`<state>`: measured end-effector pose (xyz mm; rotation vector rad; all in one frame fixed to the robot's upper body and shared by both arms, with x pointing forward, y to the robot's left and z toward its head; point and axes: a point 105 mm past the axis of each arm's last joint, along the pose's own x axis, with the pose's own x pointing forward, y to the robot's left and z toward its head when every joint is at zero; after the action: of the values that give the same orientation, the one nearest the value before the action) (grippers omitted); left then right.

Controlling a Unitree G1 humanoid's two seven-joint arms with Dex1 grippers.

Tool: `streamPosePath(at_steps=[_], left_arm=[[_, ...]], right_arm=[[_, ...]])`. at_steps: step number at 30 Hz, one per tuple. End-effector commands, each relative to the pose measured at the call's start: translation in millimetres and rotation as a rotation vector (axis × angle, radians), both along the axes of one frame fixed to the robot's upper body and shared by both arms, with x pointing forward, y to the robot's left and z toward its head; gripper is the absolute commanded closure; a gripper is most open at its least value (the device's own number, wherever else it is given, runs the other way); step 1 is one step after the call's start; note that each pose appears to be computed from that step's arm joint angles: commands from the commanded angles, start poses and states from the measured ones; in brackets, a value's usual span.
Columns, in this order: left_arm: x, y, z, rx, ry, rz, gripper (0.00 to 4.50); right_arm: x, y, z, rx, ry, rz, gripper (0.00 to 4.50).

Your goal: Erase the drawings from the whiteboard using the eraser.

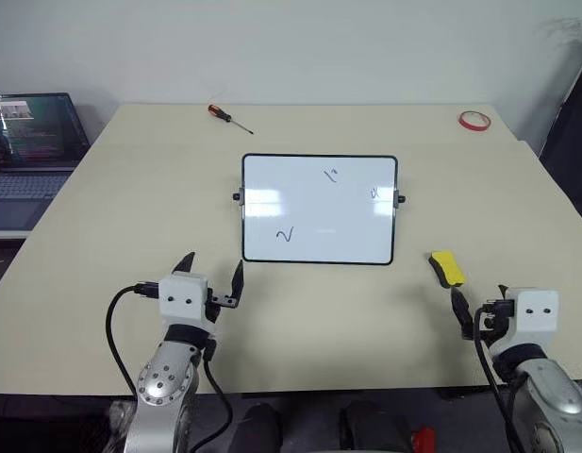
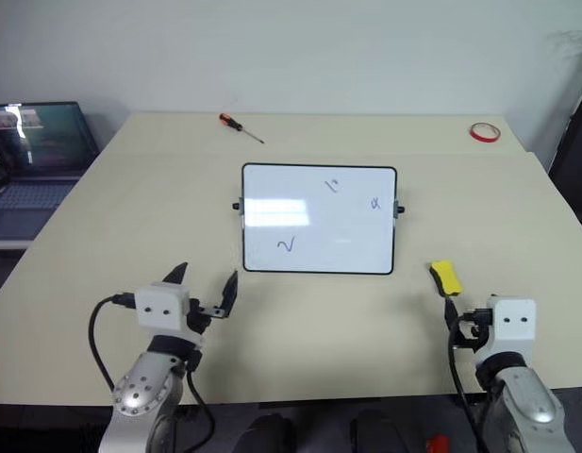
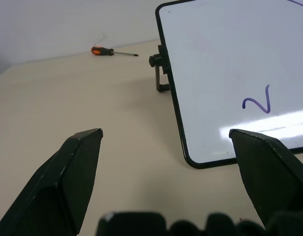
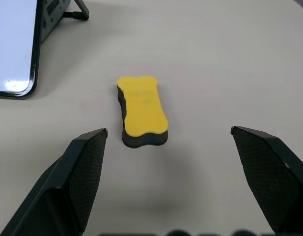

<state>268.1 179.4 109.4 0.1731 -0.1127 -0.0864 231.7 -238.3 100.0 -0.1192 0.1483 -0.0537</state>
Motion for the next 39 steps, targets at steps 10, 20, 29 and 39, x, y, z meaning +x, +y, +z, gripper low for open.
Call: streamPosePath(at_steps=[10, 20, 29, 39], left_arm=[[11, -8, 9, 0.005, -0.059, -0.046, 0.00], [17, 0, 16, -0.011, -0.080, -0.001, 0.00], [3, 11, 7, 0.025, -0.051, 0.017, 0.00], [24, -5, 23, 0.035, -0.099, -0.105, 0.00]], right_arm=[[7, 1, 17, -0.013, -0.070, -0.014, 0.09], [7, 12, 14, 0.030, -0.082, -0.011, 0.09], [7, 14, 6, 0.033, -0.058, -0.001, 0.09], [15, 9, 12, 0.026, -0.085, -0.007, 0.09]])
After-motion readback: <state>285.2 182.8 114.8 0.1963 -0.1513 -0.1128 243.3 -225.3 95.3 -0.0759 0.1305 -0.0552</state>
